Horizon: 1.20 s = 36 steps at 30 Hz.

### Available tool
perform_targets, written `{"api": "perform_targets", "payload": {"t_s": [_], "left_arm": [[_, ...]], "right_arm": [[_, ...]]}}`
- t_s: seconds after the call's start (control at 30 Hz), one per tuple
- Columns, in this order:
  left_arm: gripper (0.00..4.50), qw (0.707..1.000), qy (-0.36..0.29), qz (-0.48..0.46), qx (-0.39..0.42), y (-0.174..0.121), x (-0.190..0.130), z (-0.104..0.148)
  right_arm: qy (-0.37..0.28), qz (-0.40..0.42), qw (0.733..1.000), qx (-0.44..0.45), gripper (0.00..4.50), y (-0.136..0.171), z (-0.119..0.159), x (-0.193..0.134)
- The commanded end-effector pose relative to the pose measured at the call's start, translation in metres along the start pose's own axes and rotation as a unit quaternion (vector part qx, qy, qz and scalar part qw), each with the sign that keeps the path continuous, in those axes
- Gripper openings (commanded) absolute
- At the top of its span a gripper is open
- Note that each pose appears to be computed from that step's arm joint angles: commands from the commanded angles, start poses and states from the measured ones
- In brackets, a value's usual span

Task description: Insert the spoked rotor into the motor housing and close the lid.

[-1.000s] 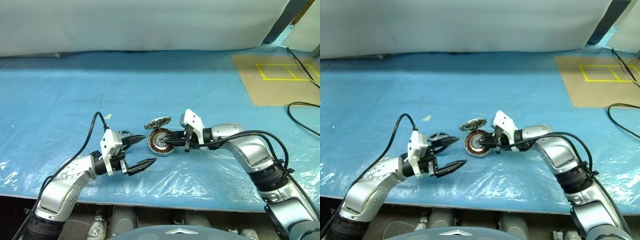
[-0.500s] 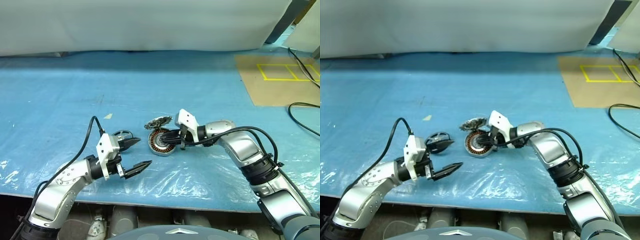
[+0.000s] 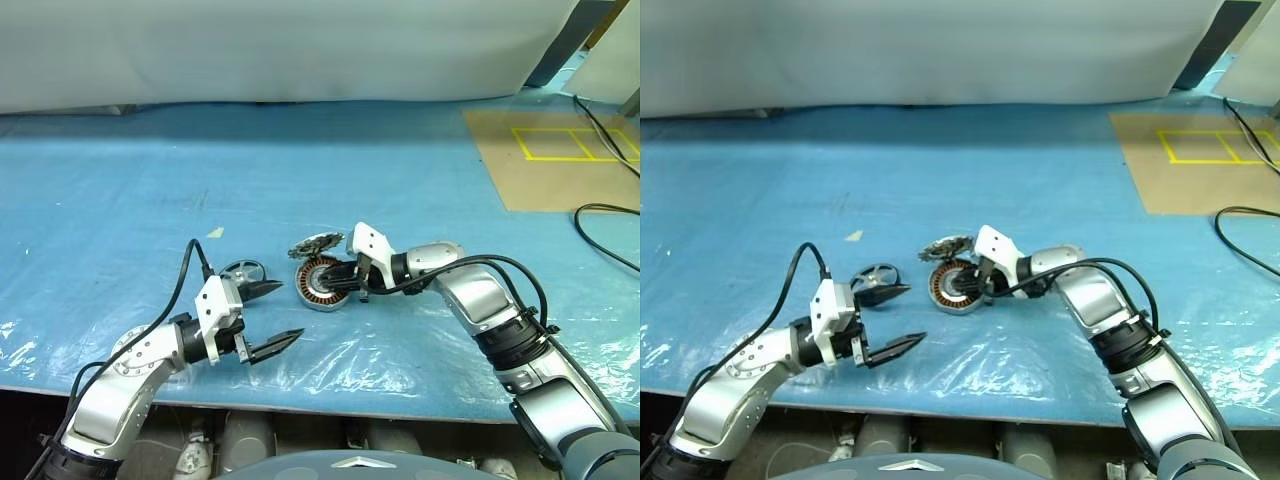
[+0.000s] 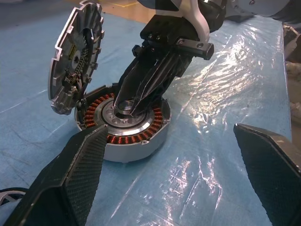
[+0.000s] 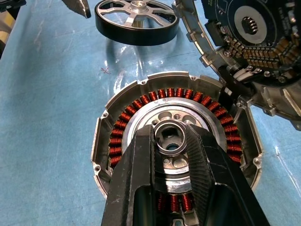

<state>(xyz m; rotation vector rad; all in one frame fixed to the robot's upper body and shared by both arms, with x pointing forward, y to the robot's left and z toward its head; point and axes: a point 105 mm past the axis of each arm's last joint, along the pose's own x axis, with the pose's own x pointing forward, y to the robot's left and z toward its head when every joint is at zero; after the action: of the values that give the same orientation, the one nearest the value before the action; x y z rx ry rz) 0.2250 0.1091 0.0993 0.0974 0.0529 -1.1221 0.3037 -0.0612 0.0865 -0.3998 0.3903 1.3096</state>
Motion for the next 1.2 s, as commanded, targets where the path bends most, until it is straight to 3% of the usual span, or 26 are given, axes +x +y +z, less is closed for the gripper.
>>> {"api": "perform_targets", "payload": {"t_s": [0.03,1.2], "left_arm": [[4.50,1.000,-0.016,-0.003,0.015,-0.001,0.002,0.017],[4.50,1.000,-0.016,-0.003,0.012,0.003,0.014,0.032]], "right_arm": [[-0.012,0.005,1.000,-0.017,0.57,0.001,0.008,0.002],[0.007,-0.002,0.999,-0.031,0.57,-0.006,0.003,0.003]]}}
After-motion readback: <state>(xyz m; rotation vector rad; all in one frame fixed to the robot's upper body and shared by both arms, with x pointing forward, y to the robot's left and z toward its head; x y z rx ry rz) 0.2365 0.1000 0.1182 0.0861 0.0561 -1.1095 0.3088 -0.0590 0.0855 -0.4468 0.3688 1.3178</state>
